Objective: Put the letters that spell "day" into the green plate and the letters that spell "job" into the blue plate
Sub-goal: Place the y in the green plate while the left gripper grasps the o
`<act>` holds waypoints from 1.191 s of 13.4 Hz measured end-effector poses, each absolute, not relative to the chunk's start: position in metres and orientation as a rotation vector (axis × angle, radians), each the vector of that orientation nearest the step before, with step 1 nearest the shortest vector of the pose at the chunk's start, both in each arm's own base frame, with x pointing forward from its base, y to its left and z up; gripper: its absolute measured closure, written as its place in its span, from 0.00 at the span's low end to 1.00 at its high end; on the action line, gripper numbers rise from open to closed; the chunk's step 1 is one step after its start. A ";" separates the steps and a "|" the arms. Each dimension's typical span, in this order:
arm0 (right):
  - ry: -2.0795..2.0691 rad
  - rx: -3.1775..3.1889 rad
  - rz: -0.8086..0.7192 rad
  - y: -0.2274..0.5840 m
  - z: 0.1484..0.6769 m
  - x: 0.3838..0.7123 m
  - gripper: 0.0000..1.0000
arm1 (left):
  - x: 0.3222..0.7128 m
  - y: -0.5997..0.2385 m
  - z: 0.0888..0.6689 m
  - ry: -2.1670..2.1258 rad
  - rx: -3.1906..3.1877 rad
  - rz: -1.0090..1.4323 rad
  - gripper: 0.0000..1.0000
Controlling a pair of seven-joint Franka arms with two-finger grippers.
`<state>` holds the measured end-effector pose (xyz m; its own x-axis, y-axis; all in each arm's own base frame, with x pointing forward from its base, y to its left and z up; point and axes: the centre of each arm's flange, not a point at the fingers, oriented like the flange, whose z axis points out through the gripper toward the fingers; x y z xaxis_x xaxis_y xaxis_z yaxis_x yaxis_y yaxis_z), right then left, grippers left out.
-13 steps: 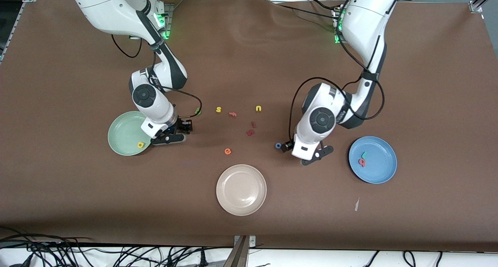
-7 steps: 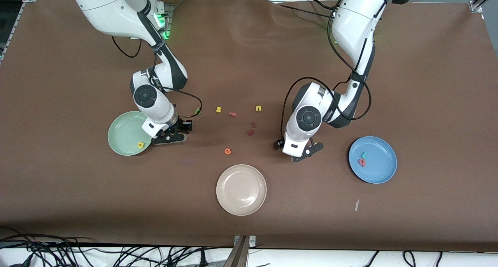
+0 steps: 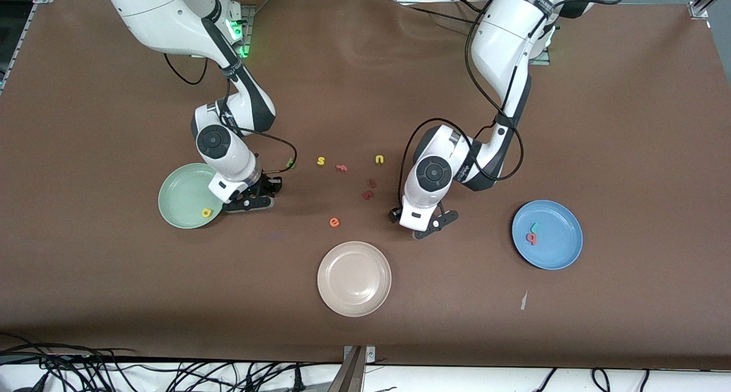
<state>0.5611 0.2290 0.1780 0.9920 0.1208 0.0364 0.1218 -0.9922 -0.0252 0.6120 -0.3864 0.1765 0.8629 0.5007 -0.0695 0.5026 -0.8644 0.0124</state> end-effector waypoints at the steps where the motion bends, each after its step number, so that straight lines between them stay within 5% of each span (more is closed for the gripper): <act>1: -0.189 -3.108 -0.055 0.229 0.178 0.561 0.70 | 0.612 -0.387 0.176 0.807 3.003 -0.099 0.21; 12: -0.197 -3.110 -0.051 0.227 0.178 0.554 0.70 | 0.610 -0.390 0.172 0.800 3.008 -0.101 0.53; 16: -0.198 -3.112 -0.053 0.225 0.178 0.553 0.90 | 0.610 -0.392 0.174 0.769 3.032 -0.073 0.70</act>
<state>0.5526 0.2248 0.1782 0.9913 0.1265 0.0351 0.1273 -0.9916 -0.0208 0.6104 -0.3923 0.1736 0.8782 0.4759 -0.0483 0.4765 -0.8792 0.0014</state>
